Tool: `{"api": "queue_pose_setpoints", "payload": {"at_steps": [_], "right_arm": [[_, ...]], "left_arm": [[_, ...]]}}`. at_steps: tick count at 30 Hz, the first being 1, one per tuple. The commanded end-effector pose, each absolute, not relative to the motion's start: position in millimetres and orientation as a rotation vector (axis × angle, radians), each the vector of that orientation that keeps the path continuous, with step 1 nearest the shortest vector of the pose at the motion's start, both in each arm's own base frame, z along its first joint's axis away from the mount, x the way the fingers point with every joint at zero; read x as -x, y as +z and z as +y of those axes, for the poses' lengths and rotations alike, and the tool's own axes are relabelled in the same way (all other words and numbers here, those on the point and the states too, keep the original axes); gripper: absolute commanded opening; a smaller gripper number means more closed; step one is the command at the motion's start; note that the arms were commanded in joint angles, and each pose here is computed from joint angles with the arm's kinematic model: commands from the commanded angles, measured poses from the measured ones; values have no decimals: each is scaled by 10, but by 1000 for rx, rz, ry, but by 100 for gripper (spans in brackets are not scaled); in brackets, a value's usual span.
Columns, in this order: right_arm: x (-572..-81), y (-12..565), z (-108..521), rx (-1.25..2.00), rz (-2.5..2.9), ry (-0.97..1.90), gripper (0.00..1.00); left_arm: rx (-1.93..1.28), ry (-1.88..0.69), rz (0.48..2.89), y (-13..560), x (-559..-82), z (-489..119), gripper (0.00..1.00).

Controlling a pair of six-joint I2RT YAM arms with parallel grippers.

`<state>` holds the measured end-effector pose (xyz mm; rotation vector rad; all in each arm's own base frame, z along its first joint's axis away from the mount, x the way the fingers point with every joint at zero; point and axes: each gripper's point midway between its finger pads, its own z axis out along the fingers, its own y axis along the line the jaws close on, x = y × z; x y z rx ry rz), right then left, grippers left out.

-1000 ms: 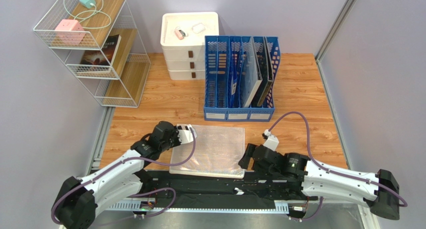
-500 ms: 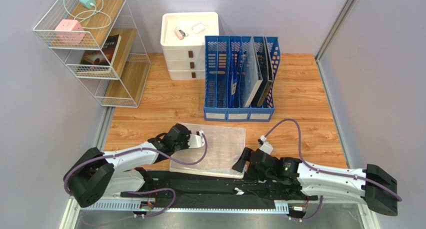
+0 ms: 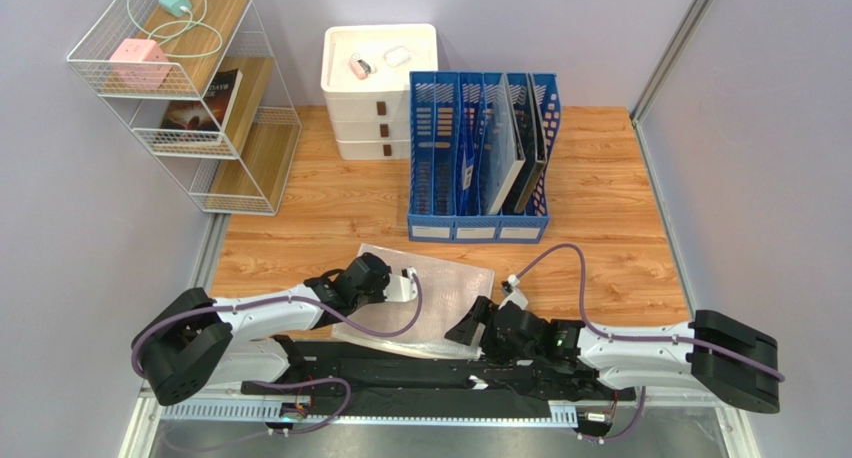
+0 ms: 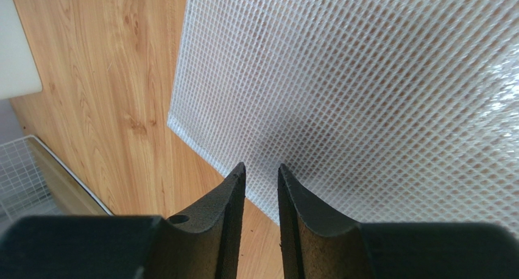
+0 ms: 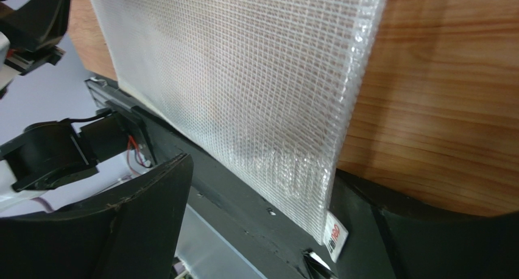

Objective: Organize the desk
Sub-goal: Pick up the storage bag from the corner of the board.

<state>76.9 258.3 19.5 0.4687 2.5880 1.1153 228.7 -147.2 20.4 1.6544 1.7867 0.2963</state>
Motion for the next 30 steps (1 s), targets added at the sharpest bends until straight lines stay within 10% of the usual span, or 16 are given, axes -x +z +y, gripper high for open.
{"api": "queue_pose_setpoints", "payload": {"at_steps": [1,6,10,23,30], "right_arm": [[-1006,135,2562,-561,2455,1111,76],[-1080,263,2669,-554,2384,1186,50],[-1144,391,2733,-491,2352,1173,0],[-1218,1571,2537,-121,2182,851,0],[-1088,2451,2687,244,2118,576,0]], "left_arm": [[-1631,231,1789,275,-2237,-1572,33],[-1629,220,1786,275,-2210,-1584,33],[-1589,224,1780,347,-2228,-1589,32],[-778,221,1509,2100,-2456,-1049,31],[-655,246,1524,2053,-2535,-804,33]]}}
